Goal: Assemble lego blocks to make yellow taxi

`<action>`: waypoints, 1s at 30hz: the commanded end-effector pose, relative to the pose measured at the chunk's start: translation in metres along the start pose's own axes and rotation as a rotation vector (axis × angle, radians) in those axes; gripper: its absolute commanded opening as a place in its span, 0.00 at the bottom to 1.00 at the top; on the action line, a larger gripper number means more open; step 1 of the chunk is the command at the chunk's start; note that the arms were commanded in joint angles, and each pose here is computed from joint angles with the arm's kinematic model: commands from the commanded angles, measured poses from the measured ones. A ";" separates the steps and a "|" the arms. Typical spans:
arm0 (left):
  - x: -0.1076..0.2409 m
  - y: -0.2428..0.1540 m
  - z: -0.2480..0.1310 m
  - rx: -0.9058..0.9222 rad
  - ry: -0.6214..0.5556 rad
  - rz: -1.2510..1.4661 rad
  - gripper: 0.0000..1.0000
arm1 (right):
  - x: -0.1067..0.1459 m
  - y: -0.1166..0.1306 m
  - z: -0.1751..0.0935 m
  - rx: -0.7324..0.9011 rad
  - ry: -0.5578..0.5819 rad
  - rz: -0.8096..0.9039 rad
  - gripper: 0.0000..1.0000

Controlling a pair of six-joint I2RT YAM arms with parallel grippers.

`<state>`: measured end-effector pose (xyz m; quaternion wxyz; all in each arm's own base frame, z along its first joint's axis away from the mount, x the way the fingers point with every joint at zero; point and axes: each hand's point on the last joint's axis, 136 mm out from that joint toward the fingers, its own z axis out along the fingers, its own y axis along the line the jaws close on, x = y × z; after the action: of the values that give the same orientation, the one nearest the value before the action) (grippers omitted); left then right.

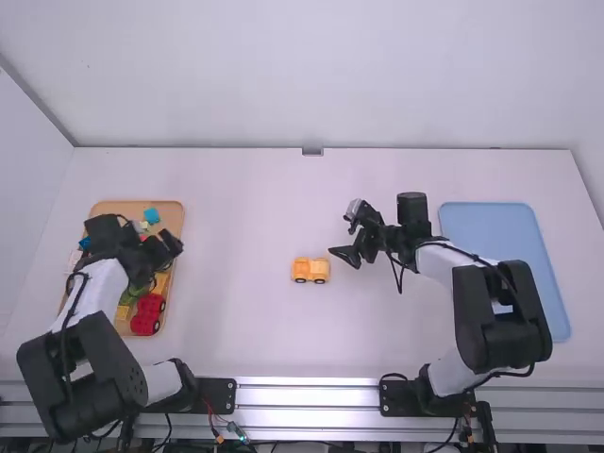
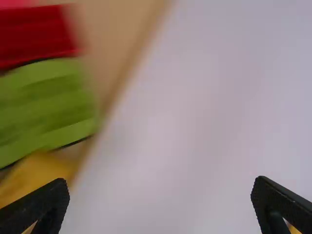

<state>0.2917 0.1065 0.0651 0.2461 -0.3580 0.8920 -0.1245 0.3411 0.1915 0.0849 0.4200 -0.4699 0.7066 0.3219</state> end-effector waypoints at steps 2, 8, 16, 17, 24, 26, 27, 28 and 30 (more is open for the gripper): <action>-0.015 0.064 -0.026 -0.243 -0.131 -0.332 0.99 | -0.005 0.000 -0.001 0.001 -0.009 -0.010 0.99; -0.007 0.112 -0.045 -0.365 -0.135 -0.459 0.99 | -0.008 -0.002 -0.001 0.008 -0.018 -0.019 0.99; 0.010 0.156 -0.069 -0.487 -0.083 -0.634 0.87 | -0.015 -0.018 -0.002 0.084 -0.032 0.044 0.99; 0.011 0.159 -0.072 -0.492 -0.076 -0.659 0.83 | -0.015 -0.019 -0.002 0.089 -0.030 0.043 0.99; 0.014 0.174 -0.070 -0.514 -0.045 -0.685 0.64 | -0.014 -0.020 -0.002 0.092 -0.027 0.045 0.99; 0.014 0.174 -0.061 -0.494 -0.016 -0.658 0.63 | -0.014 -0.020 -0.002 0.092 -0.026 0.046 0.99; 0.014 0.174 -0.057 -0.479 -0.006 -0.647 0.63 | -0.014 -0.019 -0.002 0.092 -0.026 0.046 0.99; 0.014 0.175 -0.053 -0.481 0.001 -0.647 0.63 | -0.014 -0.019 -0.002 0.092 -0.026 0.046 0.99; 0.017 0.181 -0.046 -0.498 0.024 -0.664 0.63 | -0.014 -0.019 -0.002 0.091 -0.026 0.047 0.99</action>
<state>0.1518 0.2242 0.0354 0.1052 -0.6773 0.7278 0.0226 0.3615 0.1869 0.0917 0.4389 -0.4290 0.7292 0.3026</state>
